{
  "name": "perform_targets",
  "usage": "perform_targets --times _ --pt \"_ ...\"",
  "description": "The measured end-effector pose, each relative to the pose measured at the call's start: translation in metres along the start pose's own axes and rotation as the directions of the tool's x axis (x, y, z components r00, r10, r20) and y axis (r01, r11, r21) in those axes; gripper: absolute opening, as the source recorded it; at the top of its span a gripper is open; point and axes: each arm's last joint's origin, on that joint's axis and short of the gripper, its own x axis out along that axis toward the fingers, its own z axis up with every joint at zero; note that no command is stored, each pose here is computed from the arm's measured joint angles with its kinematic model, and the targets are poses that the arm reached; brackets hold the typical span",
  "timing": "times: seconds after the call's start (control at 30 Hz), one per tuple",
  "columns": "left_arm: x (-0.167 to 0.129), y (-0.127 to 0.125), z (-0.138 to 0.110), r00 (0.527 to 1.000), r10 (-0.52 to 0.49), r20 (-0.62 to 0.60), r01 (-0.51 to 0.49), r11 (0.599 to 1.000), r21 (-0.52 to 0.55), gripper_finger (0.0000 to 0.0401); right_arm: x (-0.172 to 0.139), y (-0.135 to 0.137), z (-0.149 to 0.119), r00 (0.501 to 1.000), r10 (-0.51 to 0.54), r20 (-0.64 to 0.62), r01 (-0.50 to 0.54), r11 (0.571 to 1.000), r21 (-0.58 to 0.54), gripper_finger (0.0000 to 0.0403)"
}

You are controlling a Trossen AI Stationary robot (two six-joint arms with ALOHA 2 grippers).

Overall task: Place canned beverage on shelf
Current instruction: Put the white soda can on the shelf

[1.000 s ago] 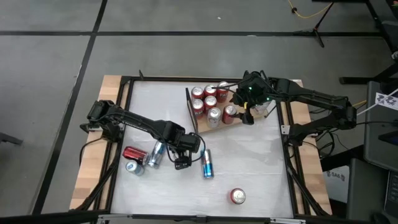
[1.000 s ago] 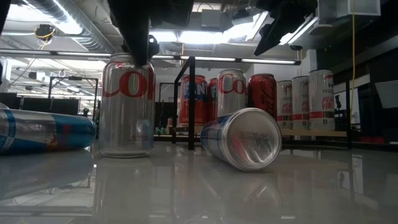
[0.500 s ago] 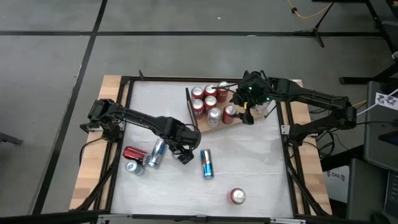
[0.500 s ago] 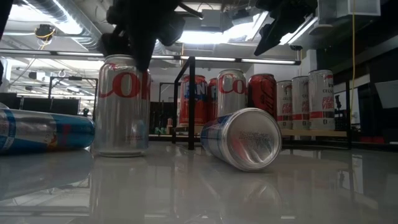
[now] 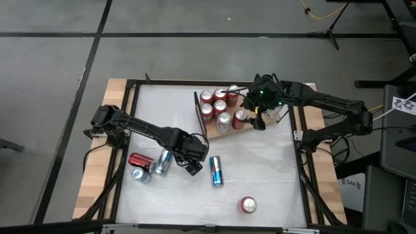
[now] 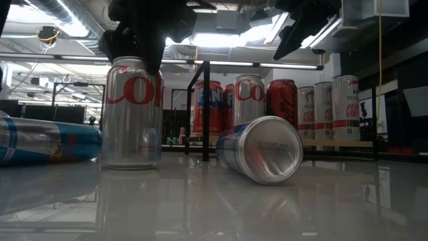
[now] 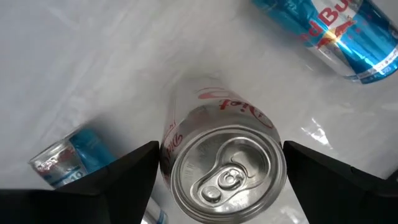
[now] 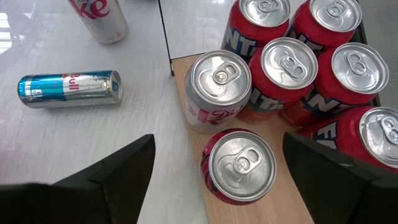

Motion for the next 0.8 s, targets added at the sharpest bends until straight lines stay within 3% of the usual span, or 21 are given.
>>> perform_targets --times 0.17,0.43,0.6,0.8 --pt "0.0002 -0.0024 -0.0040 1.000 0.002 0.000 -0.002 1.000 -0.007 0.0319 0.0000 0.0000 0.0000 1.000 0.000 0.000 0.000 1.000 0.000 0.0342" --pt "-0.0008 -0.0023 -0.0041 1.000 -0.005 -0.004 0.005 1.000 -0.012 0.0263 0.0000 0.0000 -0.0001 1.000 0.000 -0.001 0.000 1.000 0.000 0.0342" --pt "-0.0008 -0.0024 -0.0040 1.000 -0.006 -0.004 0.006 1.000 -0.007 0.0256 0.0000 0.0000 -0.0001 1.000 0.000 -0.001 0.000 1.000 0.000 0.0342" --pt "-0.0003 -0.0040 0.0033 0.996 -0.082 -0.019 0.084 0.991 0.103 0.0253 0.0000 0.0000 -0.0001 1.000 0.000 -0.001 0.000 1.000 0.000 0.0342"
